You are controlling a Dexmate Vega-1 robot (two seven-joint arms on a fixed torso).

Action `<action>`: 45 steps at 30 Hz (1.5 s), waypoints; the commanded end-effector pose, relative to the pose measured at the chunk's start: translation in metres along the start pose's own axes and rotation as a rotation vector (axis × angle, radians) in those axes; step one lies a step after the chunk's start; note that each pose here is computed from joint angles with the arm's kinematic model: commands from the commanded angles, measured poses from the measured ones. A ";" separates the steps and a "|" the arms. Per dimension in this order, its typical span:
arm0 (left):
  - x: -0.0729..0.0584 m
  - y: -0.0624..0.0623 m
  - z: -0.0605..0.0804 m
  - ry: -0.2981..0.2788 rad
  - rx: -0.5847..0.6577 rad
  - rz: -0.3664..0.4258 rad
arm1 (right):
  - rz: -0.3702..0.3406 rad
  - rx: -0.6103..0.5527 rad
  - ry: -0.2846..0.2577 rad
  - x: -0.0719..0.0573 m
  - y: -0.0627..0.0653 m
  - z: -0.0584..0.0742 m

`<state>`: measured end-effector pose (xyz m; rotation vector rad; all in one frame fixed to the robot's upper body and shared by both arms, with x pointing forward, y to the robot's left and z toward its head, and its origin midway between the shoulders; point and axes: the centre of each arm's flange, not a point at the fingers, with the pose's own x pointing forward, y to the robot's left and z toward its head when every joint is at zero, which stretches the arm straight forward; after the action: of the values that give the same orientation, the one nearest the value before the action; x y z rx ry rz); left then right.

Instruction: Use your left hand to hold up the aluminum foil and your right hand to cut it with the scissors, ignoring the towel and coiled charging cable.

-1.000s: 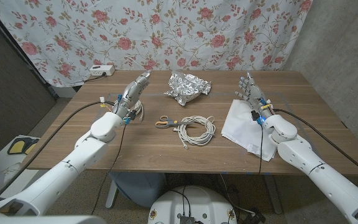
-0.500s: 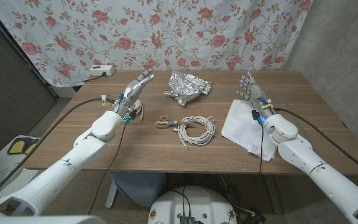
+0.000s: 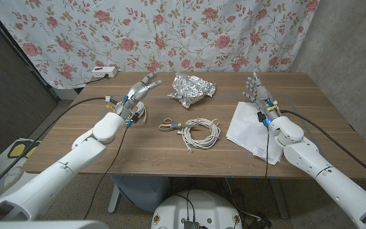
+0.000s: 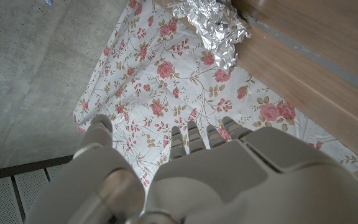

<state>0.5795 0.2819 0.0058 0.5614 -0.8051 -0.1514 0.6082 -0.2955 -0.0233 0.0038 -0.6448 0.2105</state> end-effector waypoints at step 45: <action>0.000 -0.002 0.030 -0.054 0.375 -0.064 | -0.012 -0.016 0.014 -0.006 -0.002 -0.001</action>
<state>0.5596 0.2691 0.0186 0.8908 -0.8744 -0.0726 0.6047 -0.2978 -0.0269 -0.0046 -0.6363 0.1941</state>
